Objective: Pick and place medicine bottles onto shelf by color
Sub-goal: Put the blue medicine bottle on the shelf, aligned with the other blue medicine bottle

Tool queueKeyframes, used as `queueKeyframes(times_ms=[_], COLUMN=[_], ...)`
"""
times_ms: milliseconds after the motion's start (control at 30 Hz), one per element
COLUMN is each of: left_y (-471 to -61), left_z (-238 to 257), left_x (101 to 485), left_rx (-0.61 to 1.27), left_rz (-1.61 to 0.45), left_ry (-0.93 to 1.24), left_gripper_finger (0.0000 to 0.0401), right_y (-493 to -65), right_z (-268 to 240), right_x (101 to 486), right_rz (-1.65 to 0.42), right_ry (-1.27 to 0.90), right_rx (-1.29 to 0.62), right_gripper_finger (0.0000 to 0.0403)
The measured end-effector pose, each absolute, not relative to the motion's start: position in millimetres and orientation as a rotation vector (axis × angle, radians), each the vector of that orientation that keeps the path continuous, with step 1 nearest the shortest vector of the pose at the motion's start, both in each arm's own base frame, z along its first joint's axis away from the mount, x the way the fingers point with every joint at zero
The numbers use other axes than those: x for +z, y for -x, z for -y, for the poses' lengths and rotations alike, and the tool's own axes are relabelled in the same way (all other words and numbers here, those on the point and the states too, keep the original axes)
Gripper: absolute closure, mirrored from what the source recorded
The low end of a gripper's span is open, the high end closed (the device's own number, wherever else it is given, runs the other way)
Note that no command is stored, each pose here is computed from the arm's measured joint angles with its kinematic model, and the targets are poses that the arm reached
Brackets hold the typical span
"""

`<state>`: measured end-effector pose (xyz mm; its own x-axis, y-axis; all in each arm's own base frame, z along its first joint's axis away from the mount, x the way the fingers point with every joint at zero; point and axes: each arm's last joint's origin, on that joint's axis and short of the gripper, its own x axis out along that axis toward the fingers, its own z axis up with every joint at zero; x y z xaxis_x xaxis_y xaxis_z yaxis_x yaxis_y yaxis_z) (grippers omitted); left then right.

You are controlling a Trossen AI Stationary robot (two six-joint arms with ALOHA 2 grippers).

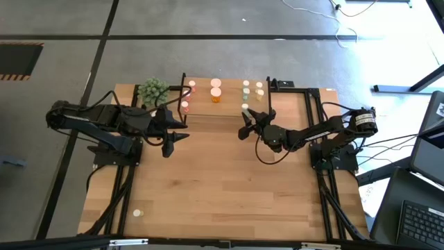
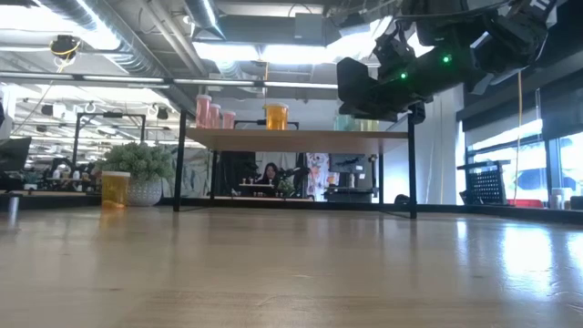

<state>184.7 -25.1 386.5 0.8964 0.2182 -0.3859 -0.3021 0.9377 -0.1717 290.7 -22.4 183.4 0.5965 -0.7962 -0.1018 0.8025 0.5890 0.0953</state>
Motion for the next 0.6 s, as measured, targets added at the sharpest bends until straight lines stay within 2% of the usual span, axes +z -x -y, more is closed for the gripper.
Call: queueKeyframes(times_ms=[600], left_y=[-184.7], left_z=[25.1], left_x=[386.6], left_rx=[0.272], left_rz=[-0.371], left_ry=[0.232], left_gripper_finger=[0.0241], right_y=[-289.7], right_z=[23.8], right_x=[181.3], right_rz=[-0.073], right_ry=[-0.118], right_rx=[-0.958], right_gripper_finger=[0.0247])
